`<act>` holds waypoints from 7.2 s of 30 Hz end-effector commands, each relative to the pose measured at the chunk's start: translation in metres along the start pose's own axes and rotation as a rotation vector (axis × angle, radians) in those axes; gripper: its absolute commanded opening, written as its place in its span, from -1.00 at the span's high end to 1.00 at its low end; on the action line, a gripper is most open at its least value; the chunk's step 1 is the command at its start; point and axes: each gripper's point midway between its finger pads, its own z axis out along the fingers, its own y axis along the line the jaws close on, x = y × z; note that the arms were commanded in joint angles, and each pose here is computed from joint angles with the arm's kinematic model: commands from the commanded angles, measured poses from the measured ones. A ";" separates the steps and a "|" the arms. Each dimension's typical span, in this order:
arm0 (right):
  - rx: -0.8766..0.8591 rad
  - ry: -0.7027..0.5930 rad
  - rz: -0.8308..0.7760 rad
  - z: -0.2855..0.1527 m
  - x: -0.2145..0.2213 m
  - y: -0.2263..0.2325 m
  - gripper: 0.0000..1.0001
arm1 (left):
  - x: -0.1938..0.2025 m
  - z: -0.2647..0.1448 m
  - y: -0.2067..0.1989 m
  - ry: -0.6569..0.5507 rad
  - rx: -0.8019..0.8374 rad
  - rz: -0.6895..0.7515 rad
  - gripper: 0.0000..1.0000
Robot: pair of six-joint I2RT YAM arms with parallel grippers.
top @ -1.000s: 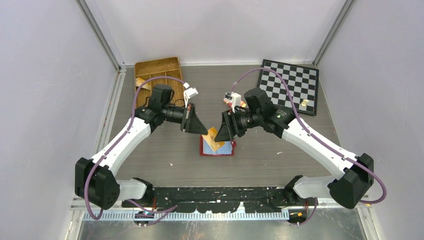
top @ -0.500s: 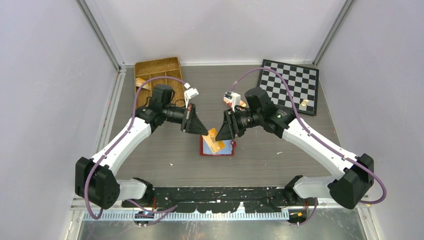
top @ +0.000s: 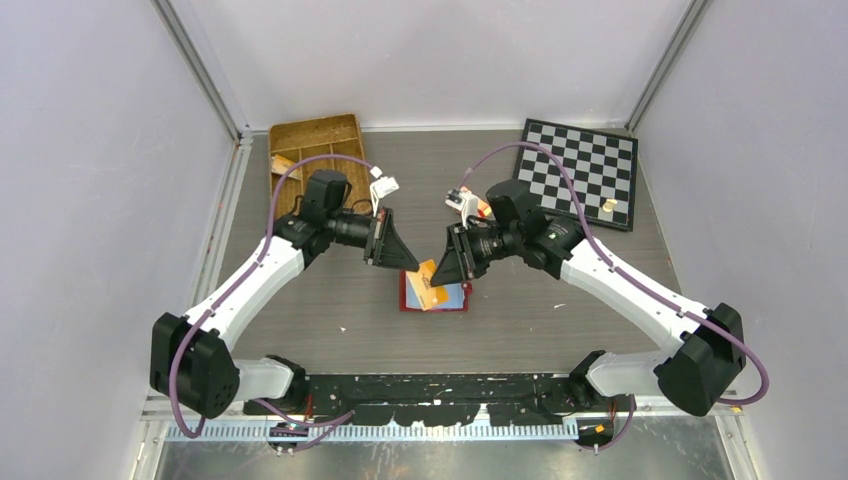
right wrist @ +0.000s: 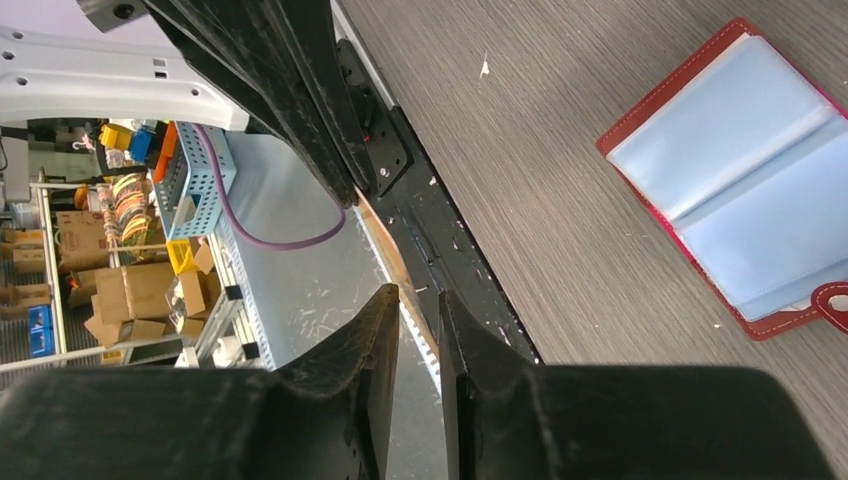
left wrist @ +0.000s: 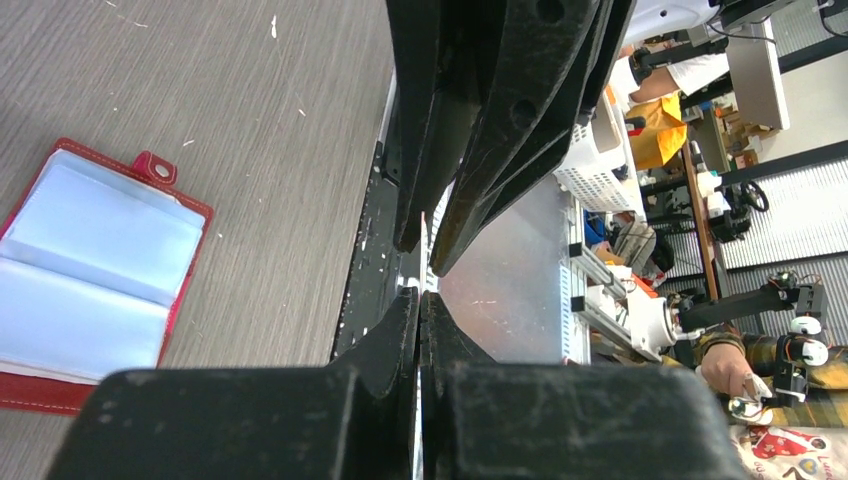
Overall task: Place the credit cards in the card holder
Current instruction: Insert the credit card into the card holder.
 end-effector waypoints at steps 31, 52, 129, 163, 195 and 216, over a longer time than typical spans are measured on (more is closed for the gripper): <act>0.250 -0.063 0.348 0.051 0.025 -0.135 0.99 | 0.069 -0.004 0.179 -0.047 -0.794 -0.405 -0.51; 0.213 0.025 0.453 0.067 0.055 -0.163 0.99 | 0.103 0.013 0.217 0.006 -0.813 -0.523 0.00; 0.264 0.048 0.528 0.089 0.068 -0.211 0.99 | 0.123 0.008 0.230 0.095 -0.865 -0.527 0.59; 0.403 0.061 0.499 0.077 0.065 -0.198 0.26 | 0.119 0.007 0.222 0.057 -0.849 -0.518 0.56; 0.486 0.057 0.415 0.054 0.050 -0.191 -0.01 | 0.118 0.041 0.212 0.038 -0.754 -0.532 0.52; 0.432 0.074 0.376 0.080 0.038 -0.174 0.28 | 0.117 0.048 0.210 0.042 -0.732 -0.528 0.87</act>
